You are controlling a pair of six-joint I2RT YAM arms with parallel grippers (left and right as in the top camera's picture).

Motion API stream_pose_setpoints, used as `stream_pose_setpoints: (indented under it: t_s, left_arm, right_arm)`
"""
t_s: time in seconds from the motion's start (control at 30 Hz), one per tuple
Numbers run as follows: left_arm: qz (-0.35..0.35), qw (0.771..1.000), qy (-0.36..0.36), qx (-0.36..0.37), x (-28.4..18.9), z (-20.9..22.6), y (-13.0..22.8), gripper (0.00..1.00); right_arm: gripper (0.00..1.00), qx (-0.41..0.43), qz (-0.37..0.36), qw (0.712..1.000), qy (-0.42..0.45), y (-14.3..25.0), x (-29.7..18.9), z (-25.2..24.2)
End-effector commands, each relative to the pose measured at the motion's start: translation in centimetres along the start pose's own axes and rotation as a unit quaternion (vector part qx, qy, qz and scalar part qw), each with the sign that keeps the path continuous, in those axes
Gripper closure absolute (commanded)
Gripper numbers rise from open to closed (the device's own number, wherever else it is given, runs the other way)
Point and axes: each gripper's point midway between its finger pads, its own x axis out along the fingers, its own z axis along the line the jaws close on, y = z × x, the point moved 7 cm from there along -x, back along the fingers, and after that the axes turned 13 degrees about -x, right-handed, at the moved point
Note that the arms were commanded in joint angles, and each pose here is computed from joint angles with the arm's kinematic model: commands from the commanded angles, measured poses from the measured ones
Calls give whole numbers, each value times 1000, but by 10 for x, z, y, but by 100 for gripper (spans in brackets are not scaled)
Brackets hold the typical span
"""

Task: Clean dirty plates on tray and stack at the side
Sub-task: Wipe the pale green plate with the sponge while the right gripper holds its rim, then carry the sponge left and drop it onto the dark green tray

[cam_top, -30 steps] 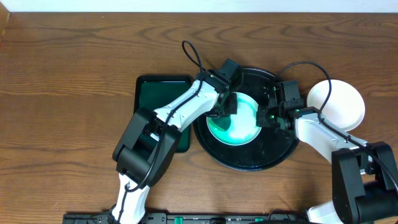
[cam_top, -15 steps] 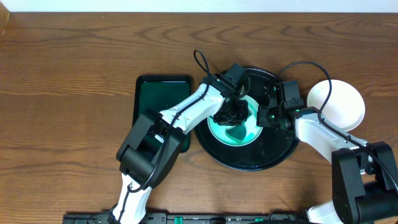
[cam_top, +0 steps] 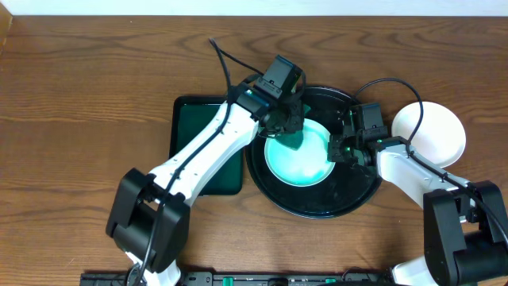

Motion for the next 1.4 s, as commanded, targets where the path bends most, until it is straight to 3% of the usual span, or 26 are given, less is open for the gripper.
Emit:
stream_pose_setpoints:
  t_s: [0.0,0.57,0.8,1.07,1.37]
  left_arm:
    - [-19,999,-39,6,9,10,-3,93]
    - [61,989,-134,9,100,41,39,93]
    - [95,986,-135,12,122,39,59,93]
    - [149,989,-3,-11,93,8,51,93]
    - [66,995,78,16,8,-5,9,93]
  right_arm:
    - [99,-7,5,1000,-10,2,3,5]
    - [99,-8,0,1000,-11,1,3,5]
    - [99,-7,1,1000,-11,1,3,5]
    - [99,-7,1,1000,-11,1,3,5]
    - [99,-7,1,1000,-11,1,3,5]
